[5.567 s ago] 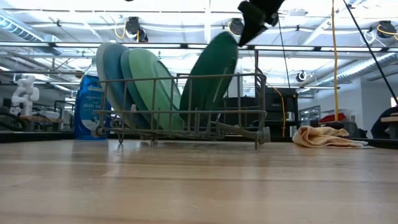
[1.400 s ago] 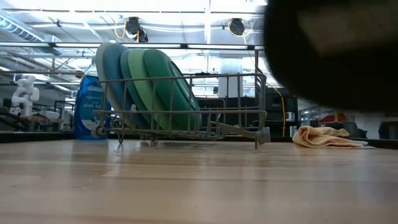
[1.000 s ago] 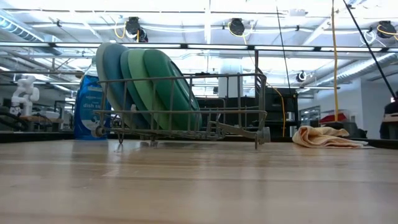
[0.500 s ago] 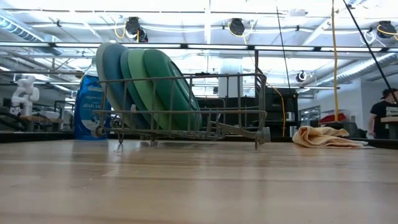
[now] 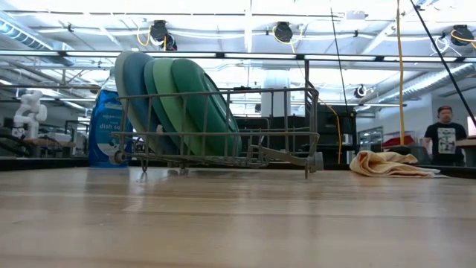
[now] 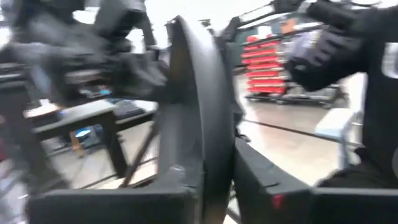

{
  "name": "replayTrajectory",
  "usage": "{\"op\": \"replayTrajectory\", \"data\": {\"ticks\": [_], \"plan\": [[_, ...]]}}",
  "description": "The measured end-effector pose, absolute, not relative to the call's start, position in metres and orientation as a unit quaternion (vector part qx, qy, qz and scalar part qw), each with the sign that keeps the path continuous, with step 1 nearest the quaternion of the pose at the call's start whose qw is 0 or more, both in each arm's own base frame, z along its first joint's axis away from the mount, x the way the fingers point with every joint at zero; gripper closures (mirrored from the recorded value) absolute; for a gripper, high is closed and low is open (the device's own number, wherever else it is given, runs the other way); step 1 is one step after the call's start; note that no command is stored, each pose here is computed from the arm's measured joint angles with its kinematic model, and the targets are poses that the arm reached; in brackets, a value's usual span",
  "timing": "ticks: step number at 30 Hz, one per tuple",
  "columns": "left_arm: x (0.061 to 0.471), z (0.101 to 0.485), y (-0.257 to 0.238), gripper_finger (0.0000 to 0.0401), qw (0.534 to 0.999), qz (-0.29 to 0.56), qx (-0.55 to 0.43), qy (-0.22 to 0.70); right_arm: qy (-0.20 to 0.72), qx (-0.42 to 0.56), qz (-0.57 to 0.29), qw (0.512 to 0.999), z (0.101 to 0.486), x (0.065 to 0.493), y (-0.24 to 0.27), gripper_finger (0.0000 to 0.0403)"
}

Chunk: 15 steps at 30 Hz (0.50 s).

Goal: Sort dishes
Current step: Put the black plate into the dish rack

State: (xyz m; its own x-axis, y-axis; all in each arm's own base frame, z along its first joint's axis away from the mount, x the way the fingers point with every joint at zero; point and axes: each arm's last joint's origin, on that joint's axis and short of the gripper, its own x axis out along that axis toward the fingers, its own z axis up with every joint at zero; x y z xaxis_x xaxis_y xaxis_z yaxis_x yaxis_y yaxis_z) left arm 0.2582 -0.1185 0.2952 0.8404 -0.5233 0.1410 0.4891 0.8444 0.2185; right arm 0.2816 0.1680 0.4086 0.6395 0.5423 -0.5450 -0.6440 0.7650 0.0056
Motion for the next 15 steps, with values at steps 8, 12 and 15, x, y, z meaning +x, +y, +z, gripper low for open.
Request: {"op": "replayTrajectory", "data": {"ticks": [8, 12, 15], "plan": [[0.257, 0.295, -0.119, 0.0393, 0.958, -0.255, 0.093, -0.087, 0.258, -0.094, 0.21, 0.938, 0.416, 0.28, 0.159, 0.0301], [0.253, 0.303, -0.111, 0.0393, 0.969, -0.214, 0.09, -0.086, 0.283, -0.124, 0.14, 0.941, 0.426, 0.261, 0.149, 0.024], [0.25, 0.31, -0.1, 0.0393, 0.979, -0.176, 0.064, -0.081, 0.297, -0.138, 0.073, 0.942, 0.439, 0.242, 0.135, 0.0213]]}}
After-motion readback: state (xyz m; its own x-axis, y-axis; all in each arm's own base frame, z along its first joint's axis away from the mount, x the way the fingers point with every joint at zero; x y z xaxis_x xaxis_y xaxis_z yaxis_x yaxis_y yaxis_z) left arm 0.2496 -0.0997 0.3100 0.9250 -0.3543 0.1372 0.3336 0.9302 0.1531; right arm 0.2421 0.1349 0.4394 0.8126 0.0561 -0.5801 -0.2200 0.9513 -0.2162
